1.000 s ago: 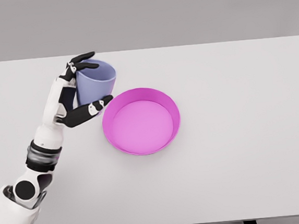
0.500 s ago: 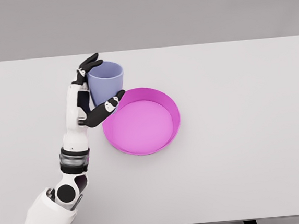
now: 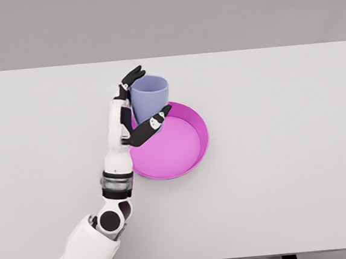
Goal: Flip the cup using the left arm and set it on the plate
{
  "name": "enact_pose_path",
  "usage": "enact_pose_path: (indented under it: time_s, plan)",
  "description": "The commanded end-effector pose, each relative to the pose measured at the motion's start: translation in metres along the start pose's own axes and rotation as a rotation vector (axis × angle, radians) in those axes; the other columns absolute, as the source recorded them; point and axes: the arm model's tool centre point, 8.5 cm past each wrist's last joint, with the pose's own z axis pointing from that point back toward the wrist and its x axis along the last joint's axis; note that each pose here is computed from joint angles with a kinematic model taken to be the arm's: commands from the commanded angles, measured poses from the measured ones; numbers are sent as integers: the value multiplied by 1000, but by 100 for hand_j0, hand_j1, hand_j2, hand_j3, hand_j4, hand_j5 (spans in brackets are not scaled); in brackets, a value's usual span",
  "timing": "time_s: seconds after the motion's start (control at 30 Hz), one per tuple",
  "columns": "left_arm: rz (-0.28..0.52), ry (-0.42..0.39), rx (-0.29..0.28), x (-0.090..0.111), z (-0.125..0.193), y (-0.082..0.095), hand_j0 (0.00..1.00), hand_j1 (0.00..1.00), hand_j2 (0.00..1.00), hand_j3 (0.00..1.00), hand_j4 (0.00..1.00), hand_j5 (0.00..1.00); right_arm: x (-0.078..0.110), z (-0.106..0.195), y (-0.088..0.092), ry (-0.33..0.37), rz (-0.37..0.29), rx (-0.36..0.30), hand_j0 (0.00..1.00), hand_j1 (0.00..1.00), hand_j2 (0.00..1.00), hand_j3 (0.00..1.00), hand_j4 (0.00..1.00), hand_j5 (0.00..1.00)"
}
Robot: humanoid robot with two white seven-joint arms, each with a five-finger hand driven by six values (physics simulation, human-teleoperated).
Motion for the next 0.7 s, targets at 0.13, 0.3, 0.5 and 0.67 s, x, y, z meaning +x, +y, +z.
enact_pose_path:
  time_s: [0.13, 0.3, 0.5, 0.67]
  plan:
    - [11, 0, -3, 1, 1, -4, 83, 83, 83, 83, 83, 83, 0, 0, 0, 0, 0, 0, 100, 100, 100, 100, 100, 100]
    - [14, -7, -3, 3, 0, -4, 86, 86, 86, 86, 86, 86, 0, 0, 0, 0, 0, 0, 100, 100, 100, 100, 100, 100]
    - [18, -10, -2, 4, -2, -4, 89, 89, 89, 89, 89, 89, 0, 0, 0, 0, 0, 0, 100, 100, 100, 100, 100, 100]
    - [15, -18, -2, 5, -6, -4, 90, 90, 90, 90, 90, 90, 0, 0, 0, 0, 0, 0, 100, 100, 100, 100, 100, 100]
